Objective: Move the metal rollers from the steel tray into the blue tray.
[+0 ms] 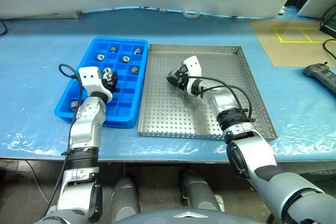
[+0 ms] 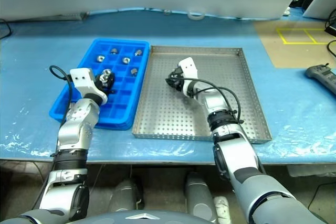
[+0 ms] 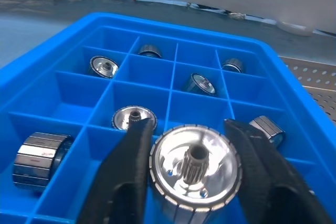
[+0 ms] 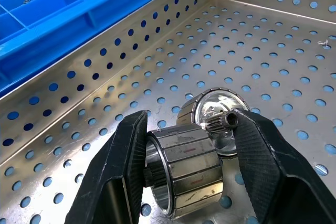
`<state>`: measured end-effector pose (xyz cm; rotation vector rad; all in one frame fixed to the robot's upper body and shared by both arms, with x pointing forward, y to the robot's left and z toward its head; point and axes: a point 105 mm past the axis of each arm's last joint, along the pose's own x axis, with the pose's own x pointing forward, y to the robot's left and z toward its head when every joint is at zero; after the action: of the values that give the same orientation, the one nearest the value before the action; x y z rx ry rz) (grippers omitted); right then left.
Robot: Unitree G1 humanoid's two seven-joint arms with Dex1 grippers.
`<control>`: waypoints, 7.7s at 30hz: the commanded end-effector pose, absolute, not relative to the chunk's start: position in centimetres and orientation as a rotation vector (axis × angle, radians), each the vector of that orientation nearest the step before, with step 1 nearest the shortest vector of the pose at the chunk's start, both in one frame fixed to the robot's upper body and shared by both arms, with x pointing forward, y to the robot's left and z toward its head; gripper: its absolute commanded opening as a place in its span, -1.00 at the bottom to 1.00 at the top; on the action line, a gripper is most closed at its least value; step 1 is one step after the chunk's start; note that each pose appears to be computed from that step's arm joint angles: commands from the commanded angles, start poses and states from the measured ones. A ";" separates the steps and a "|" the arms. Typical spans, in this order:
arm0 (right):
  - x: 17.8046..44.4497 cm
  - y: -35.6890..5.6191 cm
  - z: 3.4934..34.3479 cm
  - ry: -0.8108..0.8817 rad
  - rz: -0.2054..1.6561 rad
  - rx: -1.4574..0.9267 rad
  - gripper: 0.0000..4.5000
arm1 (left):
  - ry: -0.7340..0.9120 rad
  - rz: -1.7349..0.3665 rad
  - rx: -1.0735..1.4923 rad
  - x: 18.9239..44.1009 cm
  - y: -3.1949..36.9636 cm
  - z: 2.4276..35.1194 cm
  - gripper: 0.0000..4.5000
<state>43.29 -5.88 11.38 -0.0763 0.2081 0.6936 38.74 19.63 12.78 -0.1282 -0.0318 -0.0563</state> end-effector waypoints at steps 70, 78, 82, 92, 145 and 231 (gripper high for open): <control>35.9 2.2 22.0 0.133 1.258 0.760 -0.05 | -0.269 -0.783 -1.347 38.0 10.2 21.7 0.91; 35.4 2.4 22.3 0.125 1.289 0.757 -0.05 | -0.096 -0.724 -1.259 38.4 8.7 17.7 0.91; 35.3 2.4 22.2 0.130 1.288 0.753 -0.05 | -0.131 -0.690 -1.277 38.7 9.4 17.8 0.91; 35.5 2.4 22.0 0.133 1.270 0.748 -0.05 | -0.195 -0.639 -1.278 39.2 10.4 18.2 -0.10; 33.0 2.5 22.7 0.135 1.454 0.730 -0.05 | -0.353 -0.368 -0.440 40.6 19.5 18.0 -0.24; 41.7 -3.0 18.4 0.089 1.100 0.011 0.64 | -0.297 -0.537 -0.107 35.1 17.6 18.9 0.88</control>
<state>41.68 -1.95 17.02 -0.0150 0.1415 1.1124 34.95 18.74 18.06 -0.1214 -0.2746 -0.4652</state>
